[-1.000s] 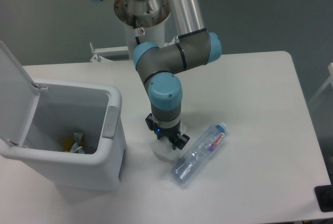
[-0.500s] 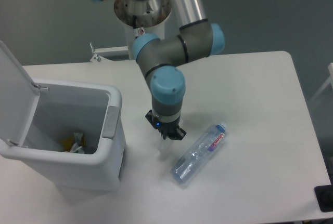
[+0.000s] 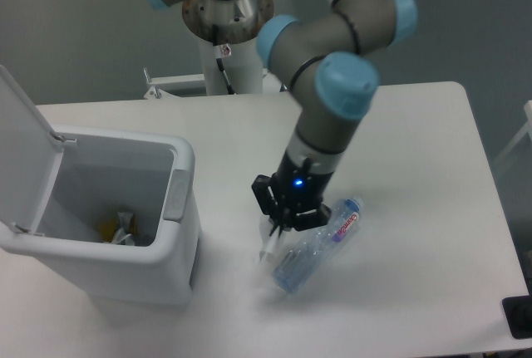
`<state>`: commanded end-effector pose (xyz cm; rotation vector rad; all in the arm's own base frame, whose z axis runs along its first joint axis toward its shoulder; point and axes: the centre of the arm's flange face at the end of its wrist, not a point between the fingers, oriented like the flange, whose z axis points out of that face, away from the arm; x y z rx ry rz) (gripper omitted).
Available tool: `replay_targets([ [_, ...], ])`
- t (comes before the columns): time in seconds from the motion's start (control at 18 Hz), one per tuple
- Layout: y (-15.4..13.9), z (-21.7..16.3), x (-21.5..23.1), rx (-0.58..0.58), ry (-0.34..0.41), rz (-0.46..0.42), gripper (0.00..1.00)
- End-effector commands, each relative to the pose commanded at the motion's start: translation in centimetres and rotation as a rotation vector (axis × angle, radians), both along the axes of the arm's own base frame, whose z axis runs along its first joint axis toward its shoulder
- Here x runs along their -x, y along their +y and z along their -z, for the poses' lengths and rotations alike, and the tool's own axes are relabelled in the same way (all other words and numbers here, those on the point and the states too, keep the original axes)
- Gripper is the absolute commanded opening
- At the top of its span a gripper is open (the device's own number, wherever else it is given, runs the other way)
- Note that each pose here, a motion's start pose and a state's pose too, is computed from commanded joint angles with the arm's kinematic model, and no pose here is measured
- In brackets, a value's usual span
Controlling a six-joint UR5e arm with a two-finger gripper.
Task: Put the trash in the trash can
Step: 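Close the gripper on the white paper and lift it, then carry the white paper over the bin and open the gripper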
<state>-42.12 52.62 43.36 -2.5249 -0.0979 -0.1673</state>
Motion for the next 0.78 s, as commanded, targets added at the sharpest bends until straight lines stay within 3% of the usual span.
replay_targets([
  [0.22, 0.3, -6.4, -1.8, -0.106, -0.005, -0.041, 0.00],
  [0.44, -0.2, -12.2, -6.2, -0.232, -0.034, -0.001, 0.00],
  [0.78, 2.4, -14.0, -12.8, -0.260, -0.033, 0.094, 0.00],
])
